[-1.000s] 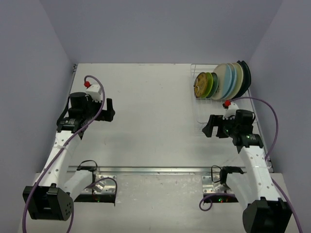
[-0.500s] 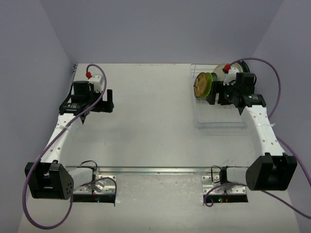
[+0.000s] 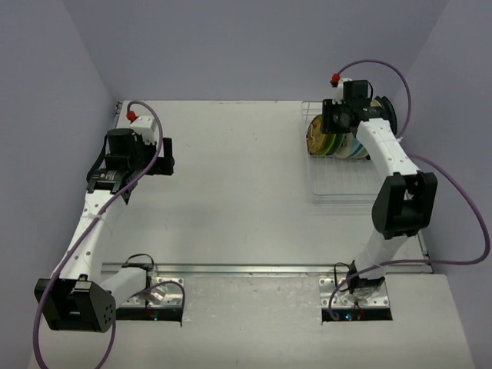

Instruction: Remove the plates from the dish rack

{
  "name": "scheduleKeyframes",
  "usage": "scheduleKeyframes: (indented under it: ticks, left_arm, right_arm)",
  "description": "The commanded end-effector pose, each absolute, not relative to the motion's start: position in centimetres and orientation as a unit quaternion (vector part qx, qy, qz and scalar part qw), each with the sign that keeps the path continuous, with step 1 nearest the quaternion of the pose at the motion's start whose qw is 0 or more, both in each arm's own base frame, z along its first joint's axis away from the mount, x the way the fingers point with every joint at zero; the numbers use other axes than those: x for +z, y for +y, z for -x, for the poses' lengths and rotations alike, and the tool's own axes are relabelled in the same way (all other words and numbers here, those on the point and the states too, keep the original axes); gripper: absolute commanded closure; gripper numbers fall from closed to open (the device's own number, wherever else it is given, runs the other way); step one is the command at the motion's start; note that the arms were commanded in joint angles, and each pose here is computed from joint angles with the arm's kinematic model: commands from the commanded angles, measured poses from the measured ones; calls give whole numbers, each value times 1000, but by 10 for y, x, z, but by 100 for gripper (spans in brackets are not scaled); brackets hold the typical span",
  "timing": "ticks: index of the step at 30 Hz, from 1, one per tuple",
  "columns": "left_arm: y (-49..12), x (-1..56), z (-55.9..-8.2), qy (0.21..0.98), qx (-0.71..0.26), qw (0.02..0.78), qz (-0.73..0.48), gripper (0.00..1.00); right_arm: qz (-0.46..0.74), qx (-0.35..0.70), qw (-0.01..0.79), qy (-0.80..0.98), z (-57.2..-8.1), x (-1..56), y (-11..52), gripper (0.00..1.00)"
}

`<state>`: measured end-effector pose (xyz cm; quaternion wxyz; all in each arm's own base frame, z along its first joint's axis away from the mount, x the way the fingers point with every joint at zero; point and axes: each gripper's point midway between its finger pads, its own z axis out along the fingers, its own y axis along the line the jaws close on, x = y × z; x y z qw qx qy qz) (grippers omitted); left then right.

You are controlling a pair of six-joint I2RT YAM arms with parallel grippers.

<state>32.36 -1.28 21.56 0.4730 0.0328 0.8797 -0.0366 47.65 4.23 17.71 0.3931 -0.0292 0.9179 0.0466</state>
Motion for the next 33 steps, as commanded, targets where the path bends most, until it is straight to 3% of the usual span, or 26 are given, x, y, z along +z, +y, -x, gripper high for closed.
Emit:
scheduleKeyframes:
  ticks: [1,13,18,22,25,33]
  left_arm:
    - [-2,256,-334,850,-7,526,-28,5]
    - [2,257,-337,849,1,528,-25,4]
    - [2,255,-336,848,1,529,-23,4]
    - [3,255,-338,849,2,528,-21,3]
    - [4,258,-338,847,5,531,-19,3]
    - [3,273,-335,836,6,549,-24,0]
  right_arm:
    - [4,18,413,911,-500,190,33,56]
    - [19,-27,389,921,-532,146,30,63]
    - [35,-68,392,917,-539,139,27,71]
    - [50,-96,392,914,-539,140,27,88]
    - [50,-119,405,905,-538,157,25,97]
    - [31,-151,474,867,-528,248,12,100]
